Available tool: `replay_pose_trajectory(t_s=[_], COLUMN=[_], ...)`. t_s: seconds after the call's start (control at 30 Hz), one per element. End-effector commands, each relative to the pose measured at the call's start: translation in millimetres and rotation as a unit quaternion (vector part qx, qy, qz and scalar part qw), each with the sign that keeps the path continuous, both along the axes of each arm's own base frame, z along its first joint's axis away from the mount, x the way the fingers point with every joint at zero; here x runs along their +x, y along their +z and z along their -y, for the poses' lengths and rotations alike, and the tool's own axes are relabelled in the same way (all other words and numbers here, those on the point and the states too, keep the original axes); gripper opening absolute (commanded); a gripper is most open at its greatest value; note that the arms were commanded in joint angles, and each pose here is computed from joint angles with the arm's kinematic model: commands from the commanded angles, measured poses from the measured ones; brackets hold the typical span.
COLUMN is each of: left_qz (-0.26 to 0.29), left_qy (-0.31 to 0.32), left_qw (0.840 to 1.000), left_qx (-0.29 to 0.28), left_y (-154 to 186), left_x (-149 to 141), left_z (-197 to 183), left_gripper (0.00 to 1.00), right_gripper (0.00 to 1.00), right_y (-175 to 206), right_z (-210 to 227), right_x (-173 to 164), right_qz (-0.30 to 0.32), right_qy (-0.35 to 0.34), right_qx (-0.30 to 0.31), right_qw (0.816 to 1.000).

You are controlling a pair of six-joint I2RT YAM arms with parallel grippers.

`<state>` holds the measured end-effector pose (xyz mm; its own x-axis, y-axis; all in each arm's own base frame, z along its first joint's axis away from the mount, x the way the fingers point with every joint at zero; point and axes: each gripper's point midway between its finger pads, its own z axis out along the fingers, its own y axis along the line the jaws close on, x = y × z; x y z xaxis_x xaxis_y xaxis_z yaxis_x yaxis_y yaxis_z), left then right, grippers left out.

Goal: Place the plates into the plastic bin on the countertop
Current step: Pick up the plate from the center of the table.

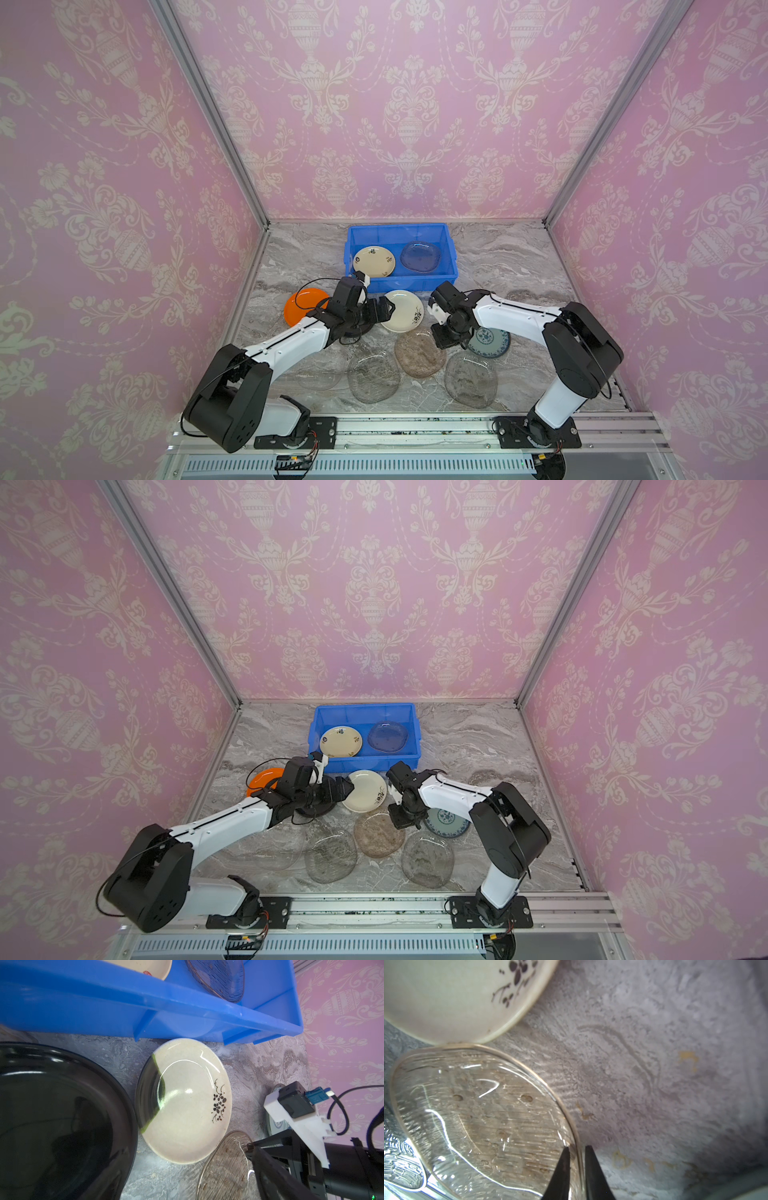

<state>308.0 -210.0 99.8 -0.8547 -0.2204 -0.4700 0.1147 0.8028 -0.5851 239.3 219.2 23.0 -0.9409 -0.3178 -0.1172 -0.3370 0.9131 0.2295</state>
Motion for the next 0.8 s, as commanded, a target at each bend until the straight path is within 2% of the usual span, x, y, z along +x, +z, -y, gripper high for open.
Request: replay_pose_trajectory(t_s=[0.0,0.3,0.53,0.77], left_qz=[0.009,0.040,0.049,0.046], left_qy=[-0.016,-0.038,-0.049,-0.059], left_qw=[1.000,0.998,0.998,0.997], left_qx=[-0.010,-0.002,-0.013,-0.035], left_y=[11.5,42.9,52.5,57.4], left_x=[4.1,19.7,22.5,24.5], left_z=[10.7,19.7,26.0,35.3], left_gripper=[0.94,0.95,0.95,0.93], right_gripper=[0.02,0.00,0.00,0.00], right_y=[6.4,26.4,74.7,121.3], right_z=[8.6,15.1,27.7,37.7], right_x=[2.3,1.3,-1.1,32.5], right_qz=[0.015,0.032,0.058,0.109], right_qy=[-0.009,-0.012,-0.040,-0.113], right_qx=[-0.022,-0.024,0.009,0.058], right_qw=[1.000,0.999,0.997,0.986])
